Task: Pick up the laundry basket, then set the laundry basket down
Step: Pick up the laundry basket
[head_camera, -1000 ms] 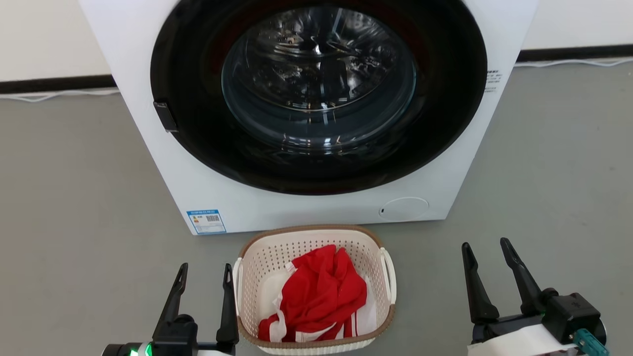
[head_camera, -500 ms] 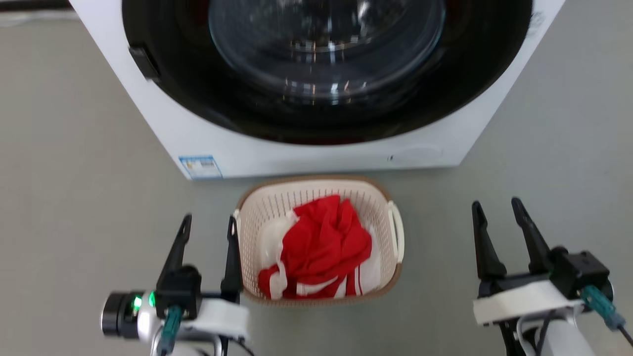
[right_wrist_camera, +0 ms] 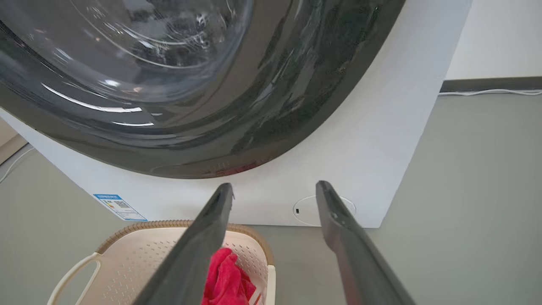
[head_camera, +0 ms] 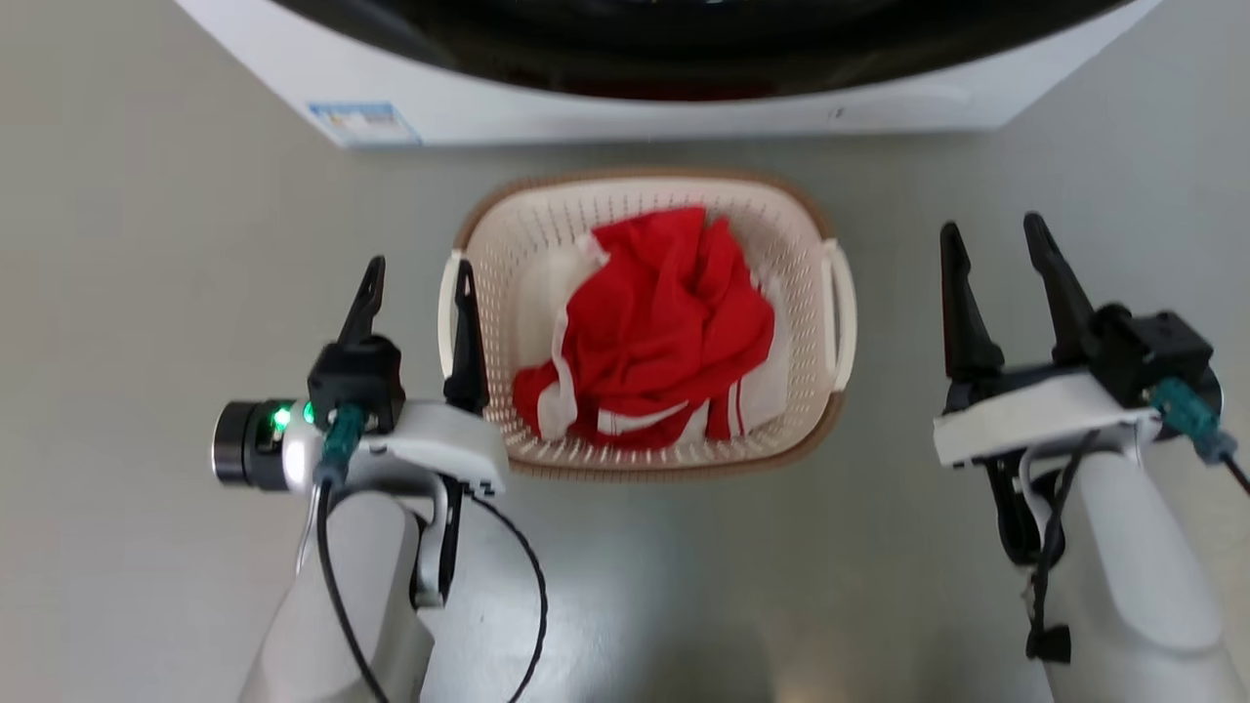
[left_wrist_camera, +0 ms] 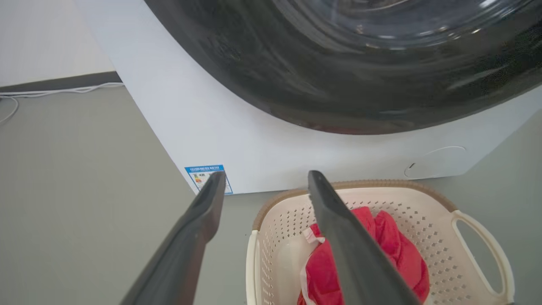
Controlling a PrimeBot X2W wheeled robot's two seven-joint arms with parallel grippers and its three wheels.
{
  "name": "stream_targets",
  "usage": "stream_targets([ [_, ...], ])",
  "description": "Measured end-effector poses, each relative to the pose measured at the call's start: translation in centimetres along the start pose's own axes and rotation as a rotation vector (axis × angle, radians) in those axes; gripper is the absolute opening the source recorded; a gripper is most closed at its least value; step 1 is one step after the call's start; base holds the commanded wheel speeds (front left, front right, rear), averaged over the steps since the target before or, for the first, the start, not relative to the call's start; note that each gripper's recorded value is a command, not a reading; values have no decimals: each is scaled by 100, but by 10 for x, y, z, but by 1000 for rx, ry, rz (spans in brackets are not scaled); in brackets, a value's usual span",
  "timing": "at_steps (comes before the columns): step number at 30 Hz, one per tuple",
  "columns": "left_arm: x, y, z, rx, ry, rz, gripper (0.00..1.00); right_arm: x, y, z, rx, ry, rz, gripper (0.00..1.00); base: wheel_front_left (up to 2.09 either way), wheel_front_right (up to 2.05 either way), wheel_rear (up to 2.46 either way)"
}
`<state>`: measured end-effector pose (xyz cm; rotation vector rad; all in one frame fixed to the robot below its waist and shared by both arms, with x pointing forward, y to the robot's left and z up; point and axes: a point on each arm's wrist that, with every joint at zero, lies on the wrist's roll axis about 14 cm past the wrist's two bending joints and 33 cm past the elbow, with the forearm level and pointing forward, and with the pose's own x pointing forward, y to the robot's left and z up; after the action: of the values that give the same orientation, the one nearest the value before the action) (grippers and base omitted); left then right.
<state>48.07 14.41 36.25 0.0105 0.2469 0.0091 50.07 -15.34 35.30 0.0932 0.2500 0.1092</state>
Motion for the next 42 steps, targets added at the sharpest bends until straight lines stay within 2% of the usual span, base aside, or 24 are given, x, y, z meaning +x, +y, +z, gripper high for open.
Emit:
stream_targets([
  [7,22,4,-69,-11,178,7,100,28,1,-68,25,154,6,100,0,0,0],
  [15,30,5,-126,-12,326,4,100,38,5,-133,58,307,11,100,0,0,0],
  [28,40,15,-187,-9,497,22,100,61,14,-183,67,407,40,100,0,0,0],
  [37,35,20,-204,-37,561,30,100,56,25,-205,60,474,76,100,0,0,0],
  [42,39,12,-206,-42,569,-11,100,53,25,-214,62,507,73,100,0,0,0],
])
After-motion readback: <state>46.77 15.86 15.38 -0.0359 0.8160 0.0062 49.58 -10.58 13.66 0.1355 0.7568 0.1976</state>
